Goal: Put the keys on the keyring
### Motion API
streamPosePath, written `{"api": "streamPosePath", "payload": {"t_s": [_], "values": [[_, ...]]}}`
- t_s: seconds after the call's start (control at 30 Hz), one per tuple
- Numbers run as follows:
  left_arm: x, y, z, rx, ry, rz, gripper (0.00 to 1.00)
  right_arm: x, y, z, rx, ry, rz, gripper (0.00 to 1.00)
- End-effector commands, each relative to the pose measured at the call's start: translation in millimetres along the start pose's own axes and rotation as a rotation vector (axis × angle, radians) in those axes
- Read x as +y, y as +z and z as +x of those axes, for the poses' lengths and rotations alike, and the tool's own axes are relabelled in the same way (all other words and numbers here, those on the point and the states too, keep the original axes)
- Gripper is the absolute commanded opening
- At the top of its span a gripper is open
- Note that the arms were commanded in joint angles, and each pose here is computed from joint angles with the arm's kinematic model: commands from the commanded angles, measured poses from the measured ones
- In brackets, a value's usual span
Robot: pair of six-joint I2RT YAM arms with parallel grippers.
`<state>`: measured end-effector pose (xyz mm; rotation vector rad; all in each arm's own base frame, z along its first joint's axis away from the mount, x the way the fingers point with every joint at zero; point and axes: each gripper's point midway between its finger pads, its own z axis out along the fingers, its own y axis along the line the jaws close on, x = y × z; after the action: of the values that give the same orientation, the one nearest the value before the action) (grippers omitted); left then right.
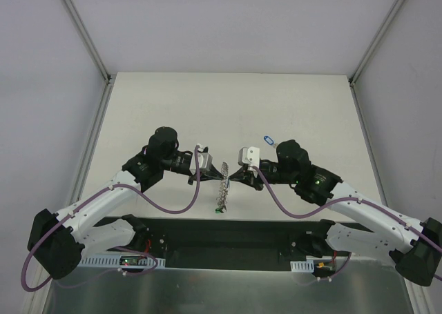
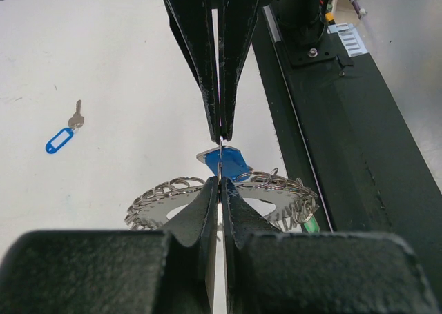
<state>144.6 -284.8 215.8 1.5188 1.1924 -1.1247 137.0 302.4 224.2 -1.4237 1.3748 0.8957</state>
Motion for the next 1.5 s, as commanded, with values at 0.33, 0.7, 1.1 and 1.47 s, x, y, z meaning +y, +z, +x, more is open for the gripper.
{"api": "streamPosePath", "payload": {"t_s": [0.33,0.7,1.1,1.47], "values": [[-1,1,-20,-0.067,0.082,0.047,0.0,-7,-2,-26,-0.055,-0.062,0.031,0.01],[1,2,-19,-0.065,0.077,0.041,0.0,-3,-3,-28,-0.063,-0.063,0.01,0.01],[1,2,-19,-0.064,0.07,0.044,0.0,0,-1,-26,-0.054,-0.062,-0.011,0.01],[0,2,-20,-0.067,0.067,0.051,0.0,2,1,-27,-0.057,-0.062,-0.024,0.01]]}}
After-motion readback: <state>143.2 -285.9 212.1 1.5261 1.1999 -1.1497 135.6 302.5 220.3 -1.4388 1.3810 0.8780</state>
